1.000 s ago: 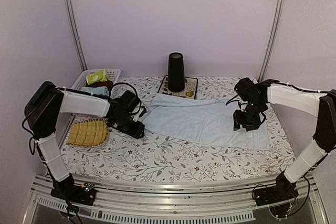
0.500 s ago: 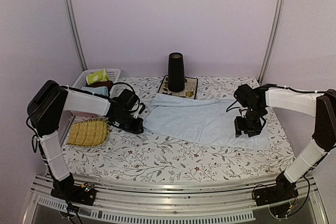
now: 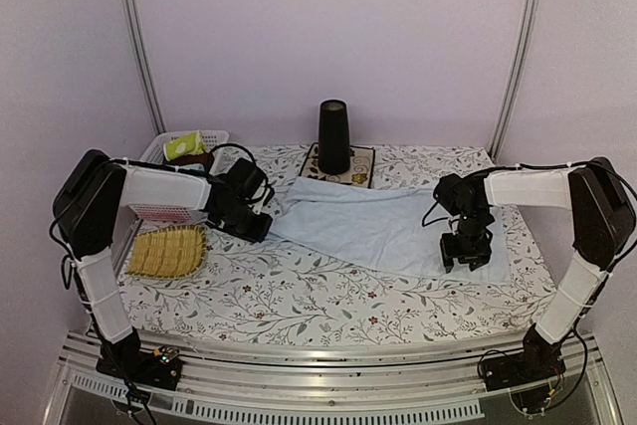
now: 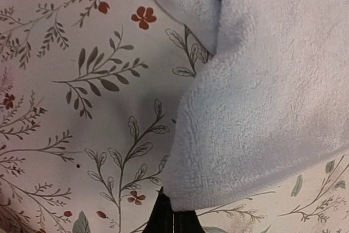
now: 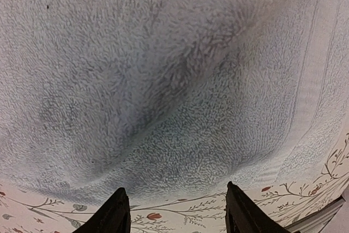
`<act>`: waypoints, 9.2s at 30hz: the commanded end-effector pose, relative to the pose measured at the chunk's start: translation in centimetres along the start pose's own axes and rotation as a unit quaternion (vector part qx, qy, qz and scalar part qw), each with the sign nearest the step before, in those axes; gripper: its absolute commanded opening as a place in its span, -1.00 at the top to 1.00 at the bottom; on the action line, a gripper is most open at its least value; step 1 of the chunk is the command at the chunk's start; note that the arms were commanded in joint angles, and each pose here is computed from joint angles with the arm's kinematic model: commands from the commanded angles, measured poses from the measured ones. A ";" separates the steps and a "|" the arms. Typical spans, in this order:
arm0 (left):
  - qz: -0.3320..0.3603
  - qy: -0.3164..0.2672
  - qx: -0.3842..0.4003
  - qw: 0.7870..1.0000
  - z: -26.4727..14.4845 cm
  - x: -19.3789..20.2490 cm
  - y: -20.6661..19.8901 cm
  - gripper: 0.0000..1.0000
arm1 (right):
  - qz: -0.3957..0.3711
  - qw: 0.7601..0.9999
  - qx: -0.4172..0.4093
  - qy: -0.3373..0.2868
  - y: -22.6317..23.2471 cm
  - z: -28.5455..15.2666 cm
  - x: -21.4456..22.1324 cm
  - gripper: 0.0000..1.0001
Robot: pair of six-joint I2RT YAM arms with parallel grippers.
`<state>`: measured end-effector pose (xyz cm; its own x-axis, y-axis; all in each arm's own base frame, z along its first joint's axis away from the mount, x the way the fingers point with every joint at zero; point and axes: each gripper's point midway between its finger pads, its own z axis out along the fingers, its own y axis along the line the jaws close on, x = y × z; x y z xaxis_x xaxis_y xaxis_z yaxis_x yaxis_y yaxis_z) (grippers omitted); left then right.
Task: Roll the towels
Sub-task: Adjust the towel at the center of the board, then pick up the towel from the center of the board, then flatten out the towel at the center of the board, then pick up the towel from the center of the board, then fold the towel at the center of the board.
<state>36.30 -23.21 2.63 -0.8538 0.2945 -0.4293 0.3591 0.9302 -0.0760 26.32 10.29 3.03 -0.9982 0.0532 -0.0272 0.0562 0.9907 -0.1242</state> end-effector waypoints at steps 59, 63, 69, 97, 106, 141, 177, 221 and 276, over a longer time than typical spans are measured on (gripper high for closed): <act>0.010 -0.006 0.057 0.998 4.7 -14.3 3.4 -0.52 | 0.210 0.968 -0.045 -0.126 -13.3 -4.8 -15.2 -0.77; 0.007 0.003 0.068 0.998 6.2 -13.9 2.9 -0.47 | 0.227 0.965 -0.033 -0.126 -15.1 -4.0 -16.3 -0.77; 0.009 -0.008 0.066 0.998 7.1 -14.7 2.4 -0.44 | 0.249 0.959 -0.031 -0.128 -16.7 -3.3 -16.9 -0.74; 0.026 0.009 0.019 0.999 10.1 -14.1 1.8 1.00 | 0.311 0.944 -0.020 -0.112 -19.4 -0.4 -18.5 -0.64; 0.002 -0.031 0.002 1.000 7.4 -17.0 4.0 1.00 | 0.334 0.937 -0.038 -0.095 -19.1 2.2 -22.6 -0.57; -0.015 -0.078 0.000 0.997 3.1 -19.5 5.8 1.00 | 0.362 0.923 -0.059 -0.113 -19.8 3.9 -25.6 -0.06; -0.005 -0.173 -0.051 0.984 -5.9 -24.4 8.4 1.00 | 0.282 0.925 -0.078 -0.244 -16.6 -8.3 -26.2 0.96; 0.002 -0.199 -0.135 0.971 -19.4 -11.9 8.0 1.00 | 0.235 0.907 0.014 -0.350 -17.8 -20.5 -12.2 0.96; 0.047 -0.057 -0.083 0.994 -10.2 -3.0 5.4 1.00 | 0.180 0.963 0.041 -0.198 -17.3 -8.9 -8.3 0.96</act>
<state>38.50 -17.04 12.70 -0.7466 0.3757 -0.5490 0.3680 0.9208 0.1296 34.51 -4.17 12.73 -0.8625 0.2869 -0.4169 0.3497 0.9333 -0.0813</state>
